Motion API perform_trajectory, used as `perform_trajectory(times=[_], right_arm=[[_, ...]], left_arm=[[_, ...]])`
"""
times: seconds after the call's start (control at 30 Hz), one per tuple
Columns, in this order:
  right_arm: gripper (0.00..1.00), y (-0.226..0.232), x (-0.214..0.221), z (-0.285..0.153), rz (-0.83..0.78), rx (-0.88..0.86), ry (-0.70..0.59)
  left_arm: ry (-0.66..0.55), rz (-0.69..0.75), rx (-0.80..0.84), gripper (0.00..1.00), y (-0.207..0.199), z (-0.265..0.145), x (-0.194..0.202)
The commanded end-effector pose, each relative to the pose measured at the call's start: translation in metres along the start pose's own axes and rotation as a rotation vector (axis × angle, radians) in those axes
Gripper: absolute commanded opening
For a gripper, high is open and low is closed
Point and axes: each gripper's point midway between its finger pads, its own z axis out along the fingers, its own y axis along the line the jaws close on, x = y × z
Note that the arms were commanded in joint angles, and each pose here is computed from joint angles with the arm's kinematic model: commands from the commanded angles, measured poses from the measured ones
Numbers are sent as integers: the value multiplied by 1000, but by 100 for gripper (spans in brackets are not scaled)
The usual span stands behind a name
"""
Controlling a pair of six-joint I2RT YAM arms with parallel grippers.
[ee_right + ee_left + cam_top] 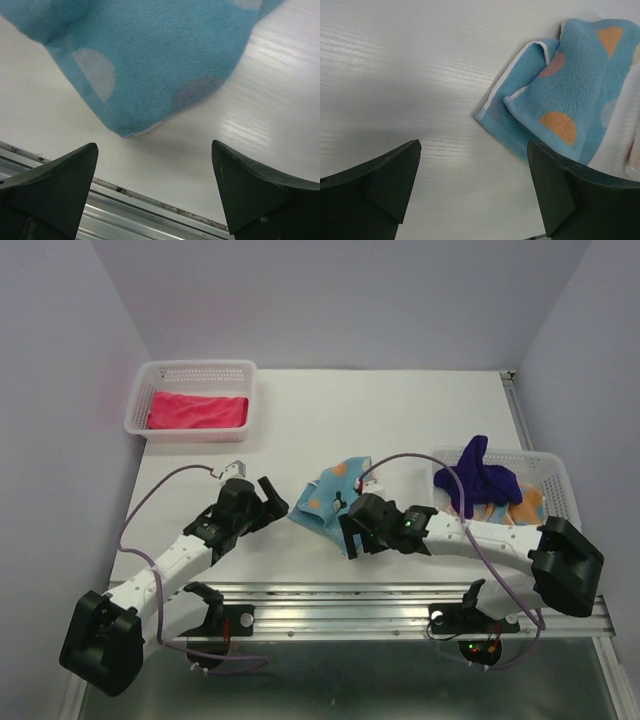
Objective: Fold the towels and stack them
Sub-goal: Flatten out the crumpled towel
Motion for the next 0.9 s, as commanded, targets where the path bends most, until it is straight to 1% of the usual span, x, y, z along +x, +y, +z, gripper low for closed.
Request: perform_trajectory(times=[0.0,0.07,0.17,0.27,0.33,0.37,0.47,0.5,0.53,0.57,0.63,0.67,0.77,0.8,0.87], right_arm=[[100,17,3,13,-33,32,-37],[96,27,7,18,-48,26,-28],[77,33,11,26,-52,53,-22],[72,28,15,36,-39,103,-18],[60,30,15,38,-39,108,-13],[50,33,13,38,-34,102,-17],[34,36,9,35,-15,95,-35],[25,36,7,31,10,90,-45],[21,31,5,28,19,108,-53],[13,30,4,25,36,114,-59],[6,22,7,21,39,141,-52],[1,20,7,19,45,149,-49],[1,17,2,8,52,156,-57],[1,19,-1,4,57,147,-66],[1,28,-17,-10,63,89,-105]], left_arm=[[-16,-11,70,99,-15,4,-3],[-6,-7,69,99,-15,7,-1],[6,-3,51,99,-11,10,1],[5,-2,44,99,-10,12,1],[6,2,51,99,-12,13,1],[5,3,52,99,-13,13,0],[2,6,60,99,-16,13,-2],[-1,7,61,99,-16,13,-3],[1,9,61,99,-17,14,-3],[1,10,61,99,-17,14,-3],[2,12,62,99,-17,15,-3],[6,14,62,99,-17,16,-2],[10,23,70,99,-19,17,-2],[27,25,91,99,-23,17,1],[36,29,133,99,-31,15,2]])
